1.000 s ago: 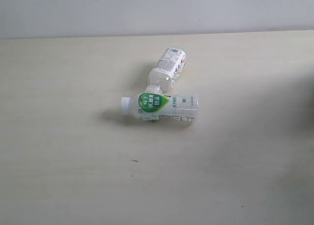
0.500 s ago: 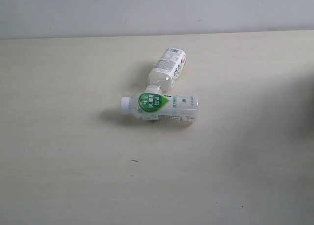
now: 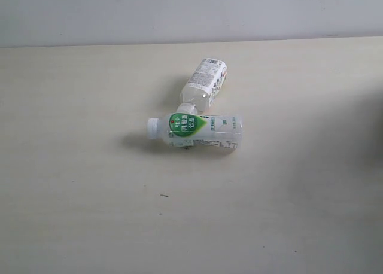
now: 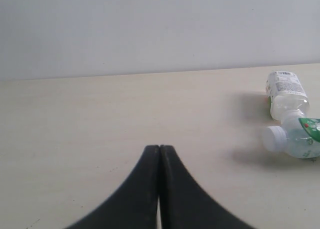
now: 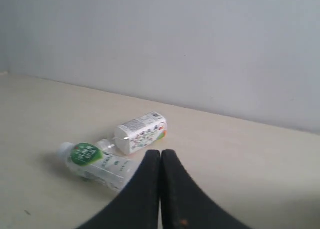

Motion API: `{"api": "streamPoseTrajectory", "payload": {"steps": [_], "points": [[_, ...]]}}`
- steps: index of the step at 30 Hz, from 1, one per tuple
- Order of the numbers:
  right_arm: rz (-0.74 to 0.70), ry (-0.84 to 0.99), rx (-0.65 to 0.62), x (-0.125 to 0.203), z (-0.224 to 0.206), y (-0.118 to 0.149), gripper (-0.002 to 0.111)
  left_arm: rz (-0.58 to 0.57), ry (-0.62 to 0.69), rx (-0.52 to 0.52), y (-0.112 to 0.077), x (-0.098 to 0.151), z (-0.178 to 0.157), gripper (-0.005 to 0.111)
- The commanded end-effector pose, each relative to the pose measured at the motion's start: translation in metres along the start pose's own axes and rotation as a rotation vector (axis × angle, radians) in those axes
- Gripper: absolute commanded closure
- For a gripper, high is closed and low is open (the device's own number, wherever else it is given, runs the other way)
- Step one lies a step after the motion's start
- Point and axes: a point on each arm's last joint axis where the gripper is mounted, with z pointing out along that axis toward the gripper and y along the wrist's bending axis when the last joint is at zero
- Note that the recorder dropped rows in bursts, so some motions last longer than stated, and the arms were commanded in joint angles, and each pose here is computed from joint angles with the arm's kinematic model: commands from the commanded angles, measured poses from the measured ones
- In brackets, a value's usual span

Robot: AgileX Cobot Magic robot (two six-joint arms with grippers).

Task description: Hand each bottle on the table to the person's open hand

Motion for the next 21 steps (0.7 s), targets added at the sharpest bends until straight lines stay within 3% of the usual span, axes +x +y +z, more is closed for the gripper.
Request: {"api": "streamPoseTrajectory", "payload": {"steps": [1, 8, 13, 21], "points": [[-0.149, -0.006, 0.053, 0.0003, 0.0000, -0.0050, 0.108, 0.006, -0.007, -0.002, 0.0002, 0.0004, -0.0002, 0.107], [-0.010, -0.007, 0.014, 0.0006, 0.0001, -0.0015, 0.108, 0.006, -0.007, -0.002, 0.0002, 0.0004, -0.0002, 0.107], [-0.123, -0.006, 0.043, 0.0004, 0.0000, -0.0040, 0.108, 0.006, -0.007, -0.002, 0.0002, 0.0004, -0.0002, 0.107], [-0.028, -0.006, -0.007, 0.0006, 0.0001, 0.0004, 0.108, 0.006, -0.007, -0.002, 0.0002, 0.0004, -0.0002, 0.107]]}}
